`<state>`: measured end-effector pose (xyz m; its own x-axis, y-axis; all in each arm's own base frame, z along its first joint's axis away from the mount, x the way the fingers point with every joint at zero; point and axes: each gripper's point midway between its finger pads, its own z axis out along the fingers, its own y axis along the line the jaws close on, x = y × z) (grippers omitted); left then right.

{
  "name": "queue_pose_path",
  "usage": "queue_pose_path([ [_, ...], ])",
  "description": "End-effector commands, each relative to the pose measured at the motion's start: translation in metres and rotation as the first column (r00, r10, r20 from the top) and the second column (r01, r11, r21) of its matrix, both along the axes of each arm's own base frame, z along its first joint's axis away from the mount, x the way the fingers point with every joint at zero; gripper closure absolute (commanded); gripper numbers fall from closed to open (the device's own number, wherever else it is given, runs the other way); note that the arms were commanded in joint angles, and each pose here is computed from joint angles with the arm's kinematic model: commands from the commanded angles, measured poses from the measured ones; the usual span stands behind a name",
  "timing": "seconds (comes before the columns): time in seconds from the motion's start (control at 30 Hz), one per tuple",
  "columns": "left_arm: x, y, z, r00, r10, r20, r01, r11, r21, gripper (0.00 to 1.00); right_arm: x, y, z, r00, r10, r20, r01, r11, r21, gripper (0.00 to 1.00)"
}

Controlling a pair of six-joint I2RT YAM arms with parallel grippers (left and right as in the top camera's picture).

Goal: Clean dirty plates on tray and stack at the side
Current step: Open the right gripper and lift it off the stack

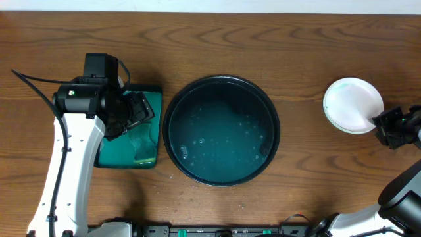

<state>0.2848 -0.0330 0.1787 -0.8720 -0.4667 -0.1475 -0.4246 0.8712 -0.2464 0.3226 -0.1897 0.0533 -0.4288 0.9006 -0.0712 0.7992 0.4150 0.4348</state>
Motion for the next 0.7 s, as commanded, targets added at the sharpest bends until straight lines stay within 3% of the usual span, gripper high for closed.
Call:
queue_pose_path([
  [0.0,-0.002,0.001,0.003,1.0,0.013,0.006,-0.013,1.0,0.0,0.19,0.019,0.018,0.01,0.986,0.114,0.121,-0.12,0.992,0.042,0.59],
  [0.17,-0.002,0.001,0.003,1.0,0.013,0.006,-0.013,1.0,0.0,0.19,0.044,0.045,0.038,0.907,0.28,0.315,-0.303,0.953,0.025,0.58],
  [0.33,-0.002,0.001,0.003,1.0,0.013,0.006,-0.013,1.0,0.0,0.19,0.06,0.087,0.077,0.75,0.532,0.393,-0.504,0.845,-0.181,0.58],
  [0.43,-0.001,0.001,0.003,1.0,0.013,0.006,-0.013,1.0,0.0,0.19,0.064,0.113,0.104,0.654,0.662,0.367,-0.57,0.749,-0.338,0.57],
  [0.67,-0.001,0.001,0.003,1.0,0.013,0.006,-0.013,1.0,0.0,0.19,0.048,0.175,0.172,0.506,0.834,0.219,-0.583,0.518,-0.626,0.56],
])
